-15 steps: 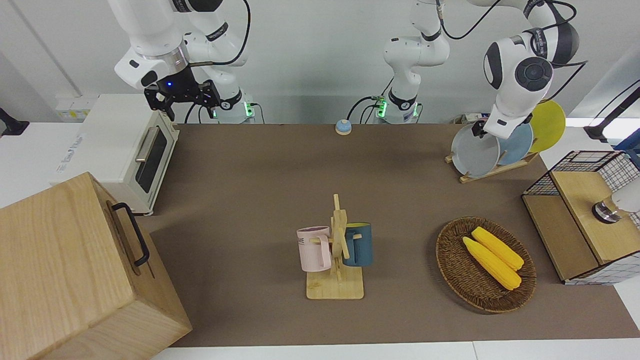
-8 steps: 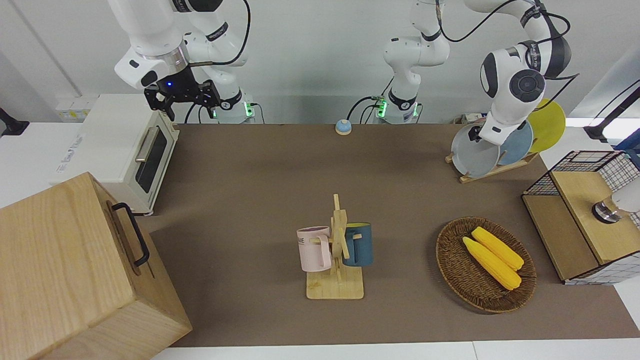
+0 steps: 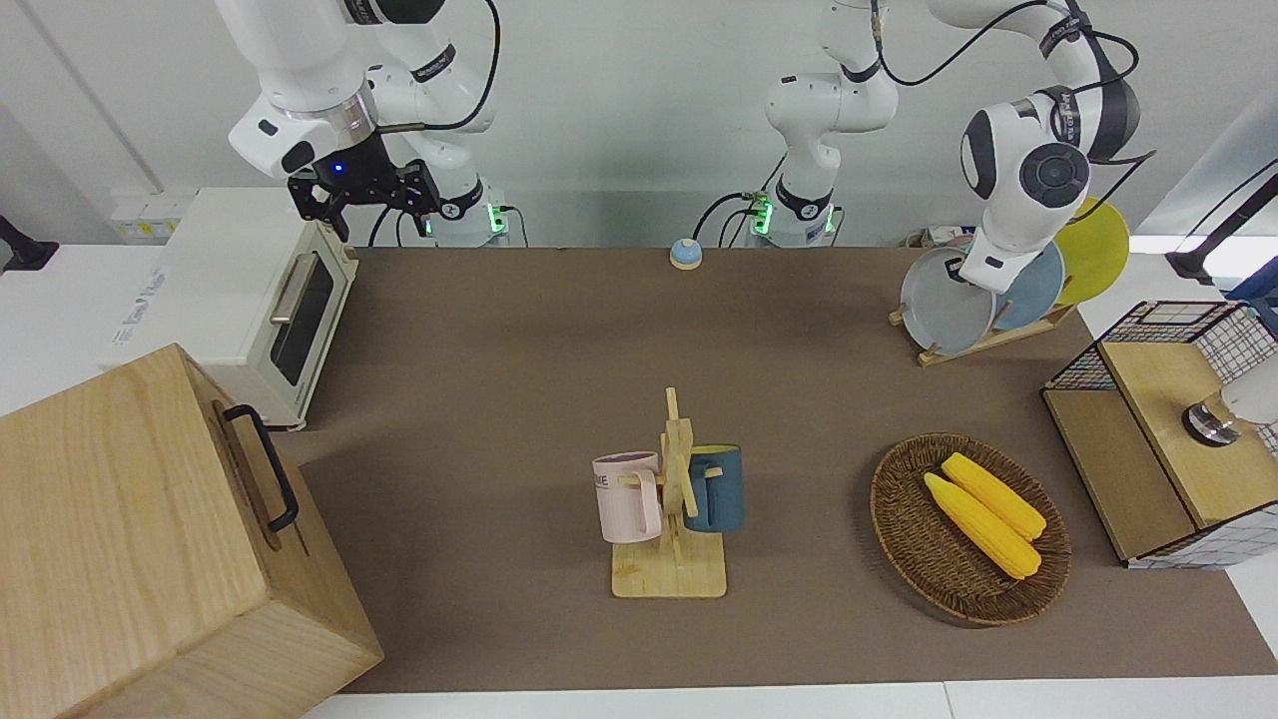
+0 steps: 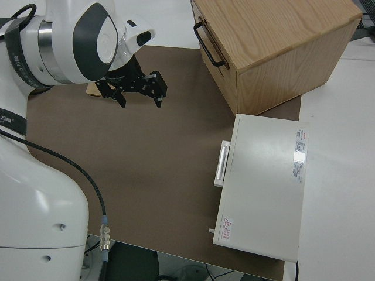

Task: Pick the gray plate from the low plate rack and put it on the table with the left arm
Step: 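Move the left gripper down to the gray plate's rim in the rack, then close the left gripper on the gray plate rim and lift it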

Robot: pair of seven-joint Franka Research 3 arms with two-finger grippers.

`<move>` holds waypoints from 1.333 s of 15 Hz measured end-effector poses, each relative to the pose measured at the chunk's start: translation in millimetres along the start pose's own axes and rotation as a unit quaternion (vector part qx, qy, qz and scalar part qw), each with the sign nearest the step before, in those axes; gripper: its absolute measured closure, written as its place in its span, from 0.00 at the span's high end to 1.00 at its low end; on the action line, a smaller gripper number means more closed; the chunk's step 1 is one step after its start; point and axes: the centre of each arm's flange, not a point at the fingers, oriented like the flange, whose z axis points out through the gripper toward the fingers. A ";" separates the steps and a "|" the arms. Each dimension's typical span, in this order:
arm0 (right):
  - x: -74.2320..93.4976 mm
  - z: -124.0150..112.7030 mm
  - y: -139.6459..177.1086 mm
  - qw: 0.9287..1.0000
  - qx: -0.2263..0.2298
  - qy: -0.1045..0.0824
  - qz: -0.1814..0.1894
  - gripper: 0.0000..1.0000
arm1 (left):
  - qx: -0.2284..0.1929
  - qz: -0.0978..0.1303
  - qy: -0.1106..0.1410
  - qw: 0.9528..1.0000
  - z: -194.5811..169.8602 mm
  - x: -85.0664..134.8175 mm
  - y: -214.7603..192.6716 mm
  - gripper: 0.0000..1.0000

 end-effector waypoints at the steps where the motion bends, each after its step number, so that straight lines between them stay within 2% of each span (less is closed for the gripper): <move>1: 0.0 0.0 0.0 1.000 0.000 0.000 0.000 0.99 | 0.000 -0.003 0.003 1.000 -1.8 0.2 -0.7 0.14; 10: 0.0 0.0 0.0 1.000 0.000 0.000 0.000 0.99 | -0.005 -0.009 0.014 1.000 -12.3 -1.1 -4.1 0.14; 16: 0.0 0.0 0.0 1.000 0.000 0.000 0.000 0.99 | -0.005 -0.027 0.017 0.999 -52.9 -13.1 -23.0 0.13; 20: 0.0 0.0 0.0 1.000 0.000 0.000 0.000 0.99 | -0.053 -0.031 0.014 0.998 -66.5 -19.3 -17.7 0.13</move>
